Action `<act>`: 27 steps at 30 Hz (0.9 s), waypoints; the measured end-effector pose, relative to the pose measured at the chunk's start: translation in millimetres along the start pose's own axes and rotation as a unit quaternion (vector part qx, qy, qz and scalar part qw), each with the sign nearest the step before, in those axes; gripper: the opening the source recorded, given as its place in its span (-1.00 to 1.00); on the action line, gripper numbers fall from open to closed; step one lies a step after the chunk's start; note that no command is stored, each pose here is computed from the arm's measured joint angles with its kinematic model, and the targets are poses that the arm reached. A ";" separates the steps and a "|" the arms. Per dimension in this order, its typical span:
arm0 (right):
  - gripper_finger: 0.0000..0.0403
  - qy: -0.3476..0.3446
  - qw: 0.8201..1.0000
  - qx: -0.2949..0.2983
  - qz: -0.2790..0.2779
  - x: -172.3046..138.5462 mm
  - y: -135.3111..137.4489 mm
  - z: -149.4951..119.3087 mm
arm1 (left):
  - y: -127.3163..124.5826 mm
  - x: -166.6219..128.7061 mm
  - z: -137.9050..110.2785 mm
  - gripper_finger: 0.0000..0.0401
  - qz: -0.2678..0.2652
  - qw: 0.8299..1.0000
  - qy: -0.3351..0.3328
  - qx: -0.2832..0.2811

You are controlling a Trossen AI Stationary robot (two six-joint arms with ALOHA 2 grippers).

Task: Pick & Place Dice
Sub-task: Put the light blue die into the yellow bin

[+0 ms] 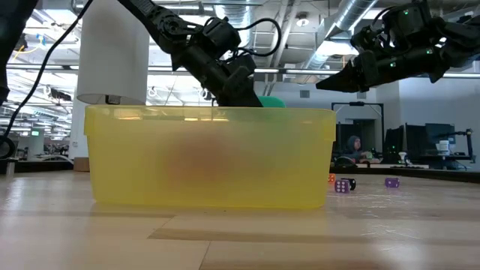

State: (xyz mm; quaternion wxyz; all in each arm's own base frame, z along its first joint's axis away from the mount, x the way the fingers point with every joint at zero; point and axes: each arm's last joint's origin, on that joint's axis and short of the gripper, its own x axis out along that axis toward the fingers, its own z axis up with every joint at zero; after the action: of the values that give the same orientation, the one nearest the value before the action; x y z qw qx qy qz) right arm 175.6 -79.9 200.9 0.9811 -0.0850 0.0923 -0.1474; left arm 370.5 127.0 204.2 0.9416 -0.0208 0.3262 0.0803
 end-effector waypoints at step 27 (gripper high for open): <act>-1.00 0.000 1.000 0.000 0.000 0.0 0.0 0.0 | -1.7 -17.8 13.0 0.90 0.003 1.000 -0.029 0.004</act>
State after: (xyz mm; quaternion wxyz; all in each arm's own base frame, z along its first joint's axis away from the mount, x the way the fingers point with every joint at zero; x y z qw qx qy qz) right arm 175.6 -79.9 200.9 0.9811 -0.0850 0.0924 -0.1475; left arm 365.0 124.1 225.3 0.9506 -0.0137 0.2991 0.0820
